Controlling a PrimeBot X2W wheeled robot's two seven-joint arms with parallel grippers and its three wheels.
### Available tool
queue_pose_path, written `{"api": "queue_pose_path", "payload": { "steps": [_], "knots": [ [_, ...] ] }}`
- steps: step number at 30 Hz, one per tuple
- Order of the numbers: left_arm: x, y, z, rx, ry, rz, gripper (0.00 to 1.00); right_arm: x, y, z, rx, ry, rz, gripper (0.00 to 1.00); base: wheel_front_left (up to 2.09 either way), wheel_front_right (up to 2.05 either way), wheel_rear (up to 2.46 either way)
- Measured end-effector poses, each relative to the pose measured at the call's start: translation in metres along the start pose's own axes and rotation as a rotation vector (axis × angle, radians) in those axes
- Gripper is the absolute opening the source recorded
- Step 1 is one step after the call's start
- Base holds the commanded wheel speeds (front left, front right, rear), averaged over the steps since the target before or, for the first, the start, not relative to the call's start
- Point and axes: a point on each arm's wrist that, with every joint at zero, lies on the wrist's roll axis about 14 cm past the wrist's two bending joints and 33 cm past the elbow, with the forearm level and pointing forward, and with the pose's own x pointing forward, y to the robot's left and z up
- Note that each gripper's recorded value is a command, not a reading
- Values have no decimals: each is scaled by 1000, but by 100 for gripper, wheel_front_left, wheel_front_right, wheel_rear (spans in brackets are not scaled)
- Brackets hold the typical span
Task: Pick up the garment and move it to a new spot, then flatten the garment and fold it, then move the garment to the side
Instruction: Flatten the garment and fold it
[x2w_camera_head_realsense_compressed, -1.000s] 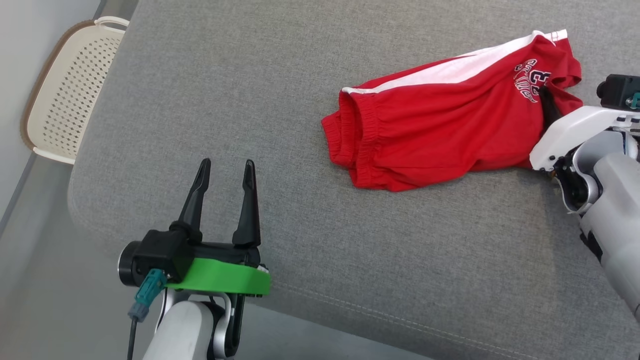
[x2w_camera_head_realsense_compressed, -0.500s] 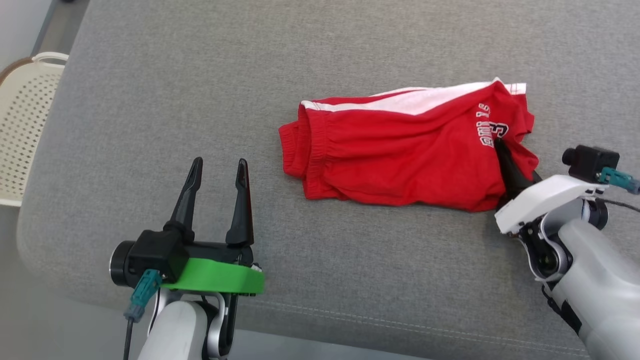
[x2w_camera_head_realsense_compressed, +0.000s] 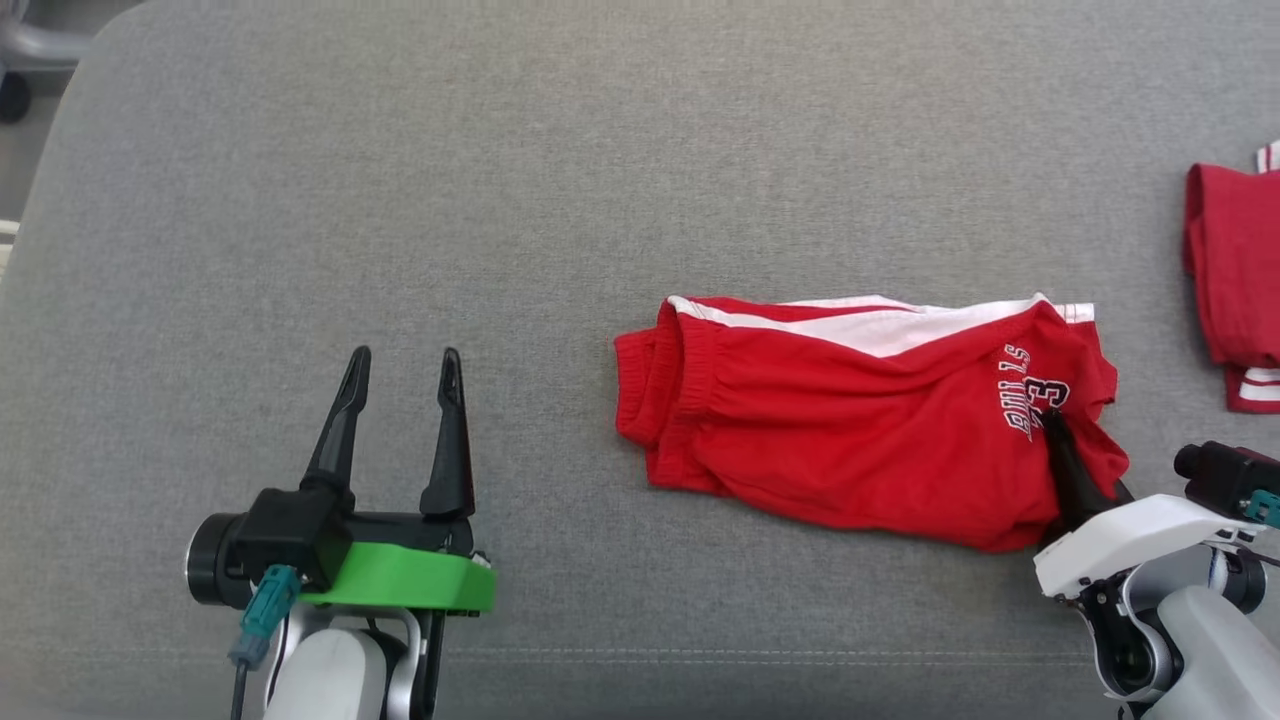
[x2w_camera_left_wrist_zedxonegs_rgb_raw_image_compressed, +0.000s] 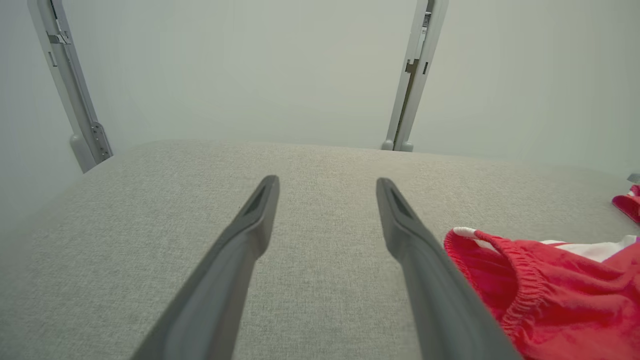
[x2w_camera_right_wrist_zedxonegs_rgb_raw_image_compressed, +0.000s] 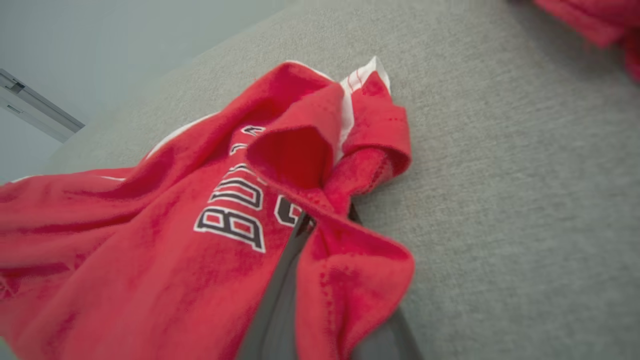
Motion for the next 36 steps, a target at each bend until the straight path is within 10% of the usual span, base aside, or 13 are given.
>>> {"api": "queue_pose_path", "payload": {
  "steps": [10,25,36],
  "knots": [
    [4,-18,10,0,-31,-63,100,-11,-4,35,-44,-100,-24,0,0,0,0],
    [-2,-20,17,0,-48,-68,100,-13,161,34,-67,-135,390,0,0,0,0],
    [-9,-9,17,2,-42,-37,100,8,209,-9,-69,1,492,10,0,0,0]
  ]
}}
